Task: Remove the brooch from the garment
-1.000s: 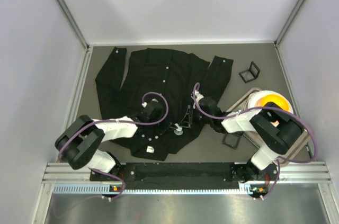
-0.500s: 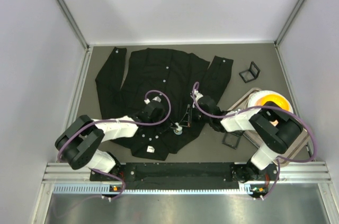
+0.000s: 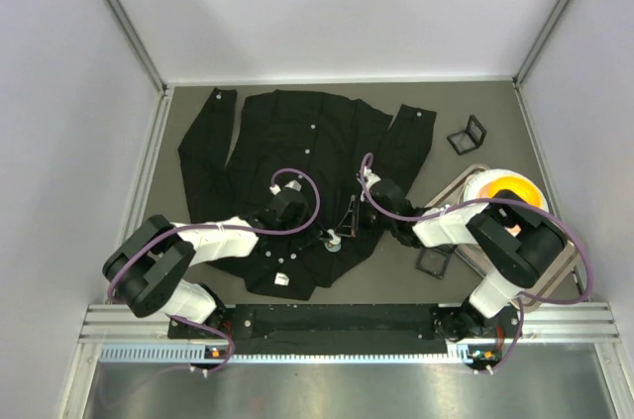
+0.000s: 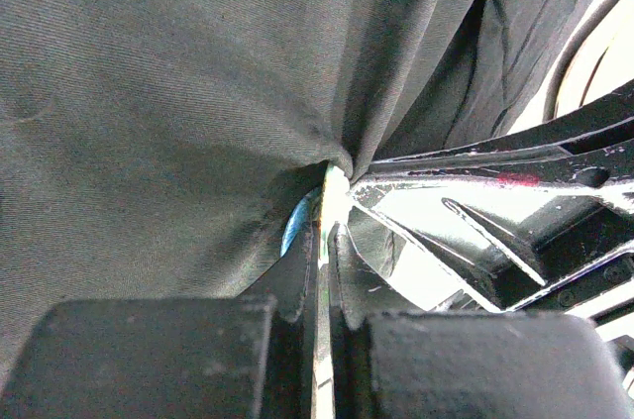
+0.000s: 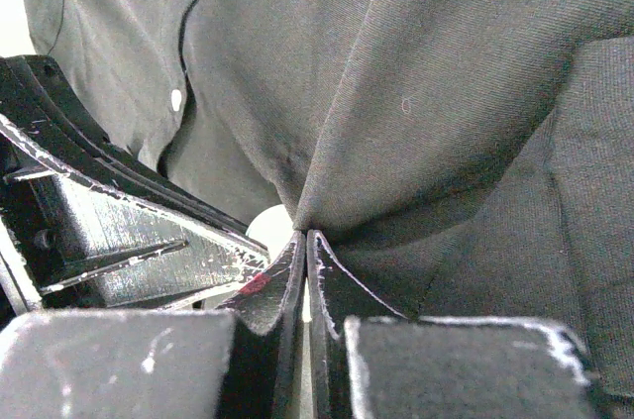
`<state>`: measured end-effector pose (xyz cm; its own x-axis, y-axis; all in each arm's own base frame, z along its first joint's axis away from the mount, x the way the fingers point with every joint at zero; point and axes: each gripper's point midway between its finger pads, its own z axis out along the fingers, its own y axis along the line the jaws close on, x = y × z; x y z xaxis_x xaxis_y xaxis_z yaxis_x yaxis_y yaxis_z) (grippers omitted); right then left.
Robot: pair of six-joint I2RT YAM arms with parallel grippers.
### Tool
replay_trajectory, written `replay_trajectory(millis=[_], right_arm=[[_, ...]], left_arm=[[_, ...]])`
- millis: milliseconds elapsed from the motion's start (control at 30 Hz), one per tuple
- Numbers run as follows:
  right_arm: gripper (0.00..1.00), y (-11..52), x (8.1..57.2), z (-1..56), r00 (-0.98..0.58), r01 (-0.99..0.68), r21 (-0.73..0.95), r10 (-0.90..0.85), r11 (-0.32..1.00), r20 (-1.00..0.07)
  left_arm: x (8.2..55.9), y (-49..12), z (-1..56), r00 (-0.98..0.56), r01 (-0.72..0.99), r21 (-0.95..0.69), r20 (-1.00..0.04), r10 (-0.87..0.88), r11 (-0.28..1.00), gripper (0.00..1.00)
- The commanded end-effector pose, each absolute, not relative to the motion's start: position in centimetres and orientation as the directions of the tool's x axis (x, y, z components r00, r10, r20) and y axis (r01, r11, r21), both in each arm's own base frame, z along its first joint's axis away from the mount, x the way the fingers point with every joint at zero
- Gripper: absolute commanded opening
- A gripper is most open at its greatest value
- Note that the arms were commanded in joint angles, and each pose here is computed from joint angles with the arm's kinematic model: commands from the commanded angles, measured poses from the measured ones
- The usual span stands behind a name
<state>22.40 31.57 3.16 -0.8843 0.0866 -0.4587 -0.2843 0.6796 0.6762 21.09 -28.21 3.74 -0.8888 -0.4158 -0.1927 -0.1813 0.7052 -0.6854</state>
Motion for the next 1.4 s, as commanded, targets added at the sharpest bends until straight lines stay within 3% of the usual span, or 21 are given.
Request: replay_trajectory(millis=[0,300,767,900,1167,1367], right_arm=[[0.00,32.1,23.0,3.9,-0.869,-0.299,0.671,0.096,0.679,-0.485],[0.00,32.5,22.6,3.5,-0.886,-0.293,0.683,0.078,0.669,-0.457],[0.00,35.2,19.7,2.8,-0.908,-0.396,0.706,-0.134,0.587,-0.397],[0.00,35.5,19.5,3.0,-0.876,-0.449,0.636,-0.170,0.628,-0.451],[0.00,35.9,19.0,3.4,-0.833,-0.512,0.580,-0.203,0.633,-0.514],[0.00,36.9,18.1,3.5,-0.783,-0.585,0.523,-0.264,0.619,-0.563]], left_arm=[[21.5,-28.0,4.0,-0.875,-0.163,-0.688,-0.231,-0.426,0.707,0.00],[21.9,-28.1,4.7,-0.867,-0.144,-0.700,-0.251,-0.430,0.699,0.00],[23.1,-30.2,5.9,-0.912,-0.044,-0.658,-0.281,-0.299,0.752,0.00],[24.1,-30.7,6.2,-0.909,0.003,-0.647,-0.319,-0.267,0.762,0.00],[25.3,-31.7,6.4,-0.931,-0.067,-0.647,-0.234,-0.281,0.759,0.00],[24.7,-34.7,8.8,-0.945,-0.118,-0.797,-0.093,-0.312,0.592,0.00]])
